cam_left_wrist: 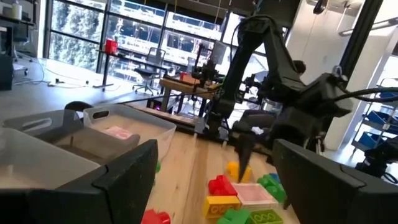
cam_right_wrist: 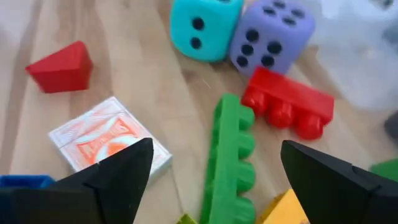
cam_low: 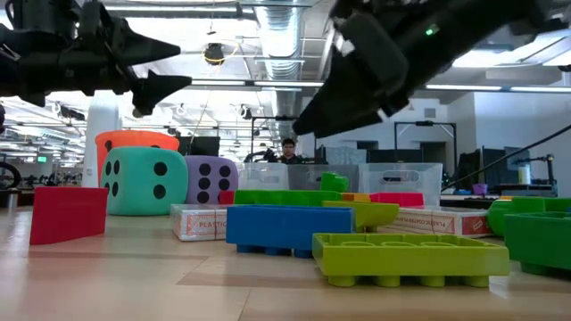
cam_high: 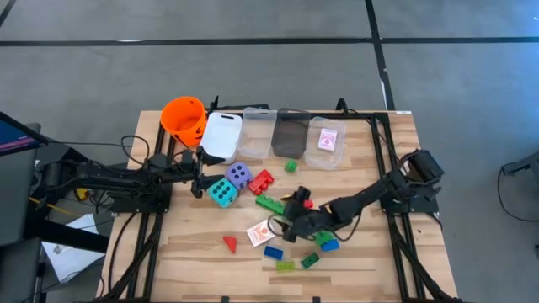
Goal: Pick & Place Toys
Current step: Put the large middle green game piece into the black bin
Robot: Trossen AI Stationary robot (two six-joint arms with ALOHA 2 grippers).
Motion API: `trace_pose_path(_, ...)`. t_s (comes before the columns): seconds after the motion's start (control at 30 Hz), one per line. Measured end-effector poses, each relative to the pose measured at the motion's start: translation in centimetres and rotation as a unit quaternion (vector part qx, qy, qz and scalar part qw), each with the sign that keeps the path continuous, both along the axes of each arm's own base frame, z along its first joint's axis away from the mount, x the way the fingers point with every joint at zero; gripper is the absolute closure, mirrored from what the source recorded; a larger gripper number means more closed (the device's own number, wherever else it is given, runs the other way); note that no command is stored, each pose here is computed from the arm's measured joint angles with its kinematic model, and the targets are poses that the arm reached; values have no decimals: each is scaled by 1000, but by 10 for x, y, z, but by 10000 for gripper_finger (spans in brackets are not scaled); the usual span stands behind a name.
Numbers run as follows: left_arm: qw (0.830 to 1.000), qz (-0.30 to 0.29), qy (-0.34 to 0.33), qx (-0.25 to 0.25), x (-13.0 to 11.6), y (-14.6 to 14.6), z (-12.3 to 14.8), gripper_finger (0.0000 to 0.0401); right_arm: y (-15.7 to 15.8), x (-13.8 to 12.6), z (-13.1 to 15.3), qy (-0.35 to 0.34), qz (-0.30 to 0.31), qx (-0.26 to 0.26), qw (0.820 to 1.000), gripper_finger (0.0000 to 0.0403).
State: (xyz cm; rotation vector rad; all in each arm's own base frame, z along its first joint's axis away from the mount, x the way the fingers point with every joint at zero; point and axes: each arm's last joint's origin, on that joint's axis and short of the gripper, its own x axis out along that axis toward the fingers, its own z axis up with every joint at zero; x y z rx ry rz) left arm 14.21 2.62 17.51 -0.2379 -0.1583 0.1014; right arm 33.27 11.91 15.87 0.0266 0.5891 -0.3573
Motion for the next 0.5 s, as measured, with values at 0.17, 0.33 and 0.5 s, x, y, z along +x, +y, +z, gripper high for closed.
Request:
trace_pose_path(0.17, 1000, 0, -2, 0, 0, 0, 0, 91, -21, 5, -4, 20, -25, 68, 997, 58)
trace_pose_path(0.33, 1000, -1, -2, -4, 0, 0, 0, 91, -39, 12, -4, 21, -12, 116, 993, 58)
trace_pose_path(0.5, 1000, -3, -1, -5, 0, 0, 0, 91, -46, 14, -4, 28, -6, 136, 990, 58)
